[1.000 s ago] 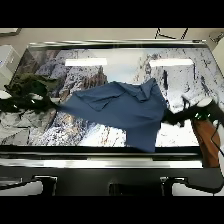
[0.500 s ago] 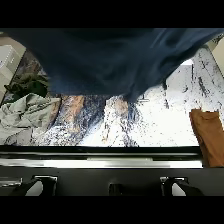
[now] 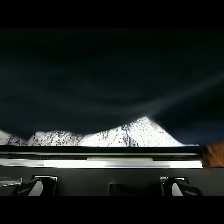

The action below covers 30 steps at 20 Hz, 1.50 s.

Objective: Fold the clothes and pants, and hang the long-sleeved shirts on hangers.

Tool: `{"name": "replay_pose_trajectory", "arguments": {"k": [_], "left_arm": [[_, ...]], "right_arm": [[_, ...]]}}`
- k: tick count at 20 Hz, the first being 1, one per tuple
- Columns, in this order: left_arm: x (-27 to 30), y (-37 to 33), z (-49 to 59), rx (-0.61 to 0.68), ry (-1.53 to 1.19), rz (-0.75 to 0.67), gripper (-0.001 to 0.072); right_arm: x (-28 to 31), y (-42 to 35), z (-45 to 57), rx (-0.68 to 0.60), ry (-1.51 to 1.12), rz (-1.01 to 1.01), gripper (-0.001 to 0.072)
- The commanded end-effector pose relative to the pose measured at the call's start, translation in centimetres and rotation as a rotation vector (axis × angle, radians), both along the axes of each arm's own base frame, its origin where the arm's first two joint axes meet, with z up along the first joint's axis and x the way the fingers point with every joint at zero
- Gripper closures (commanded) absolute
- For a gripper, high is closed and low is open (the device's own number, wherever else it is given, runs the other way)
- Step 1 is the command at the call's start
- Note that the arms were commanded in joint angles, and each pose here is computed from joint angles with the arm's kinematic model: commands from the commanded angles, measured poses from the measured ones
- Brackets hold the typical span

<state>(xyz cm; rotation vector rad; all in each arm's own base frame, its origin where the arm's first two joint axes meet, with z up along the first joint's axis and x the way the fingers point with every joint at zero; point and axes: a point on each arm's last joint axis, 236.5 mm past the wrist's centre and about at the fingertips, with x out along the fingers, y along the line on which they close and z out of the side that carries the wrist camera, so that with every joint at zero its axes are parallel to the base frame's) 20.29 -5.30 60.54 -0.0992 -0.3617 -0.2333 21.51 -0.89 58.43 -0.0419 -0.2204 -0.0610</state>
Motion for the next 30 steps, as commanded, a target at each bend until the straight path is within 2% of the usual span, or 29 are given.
{"name": "replay_pose_trajectory", "arguments": {"k": [1, 4, 6, 9, 13, 16, 19, 21, 24, 27, 30], "left_arm": [[5.2, 1.3, -5.9, -0.032, 0.259, -0.001, 0.0680], [14.3, 1.9, -20.0, -0.073, 0.734, -0.102, 0.0679], [18.7, 1.4, -31.2, -0.105, 1.019, -0.172, 0.0679], [21.5, -0.2, -48.3, -0.202, 1.369, -0.216, 0.0678], [25.4, 1.1, -62.3, -0.357, 1.543, -0.129, 0.0678], [31.0, 2.9, -63.6, -0.436, 1.440, -0.071, 0.0678], [36.2, 3.9, -61.0, -0.440, 1.275, -0.034, 0.0678], [38.6, 3.7, -59.6, -0.429, 1.188, -0.015, 0.0678], [39.9, 1.0, -60.3, -0.403, 1.165, -0.033, 0.0678], [38.9, -1.8, -62.3, -0.381, 1.244, -0.088, 0.0678], [35.5, -0.8, -60.1, -0.309, 1.353, -0.149, 0.0678]], "right_arm": [[5.2, -1.2, -7.0, 0.083, 0.293, 0.010, 0.0677], [13.2, -1.5, -22.8, 0.198, 0.863, 0.109, 0.0679], [15.9, 0.3, -35.2, 0.275, 1.250, 0.198, 0.0679], [18.9, 4.0, -50.8, 0.353, 1.523, 0.209, 0.0679], [25.9, 5.3, -61.9, 0.542, 1.483, 0.130, 0.0677], [33.2, 3.4, -61.5, 0.549, 1.207, 0.086, 0.0677], [38.5, 1.2, -57.3, 0.546, 0.911, 0.050, 0.0677], [39.0, 0.9, -57.6, 0.556, 0.888, 0.039, 0.0677], [37.8, 1.5, -61.2, 0.627, 0.999, 0.018, 0.0677], [36.3, 1.8, -62.3, 0.668, 1.086, 0.007, 0.0677], [32.4, 0.0, -58.9, 0.651, 1.234, 0.023, 0.0676]]}}
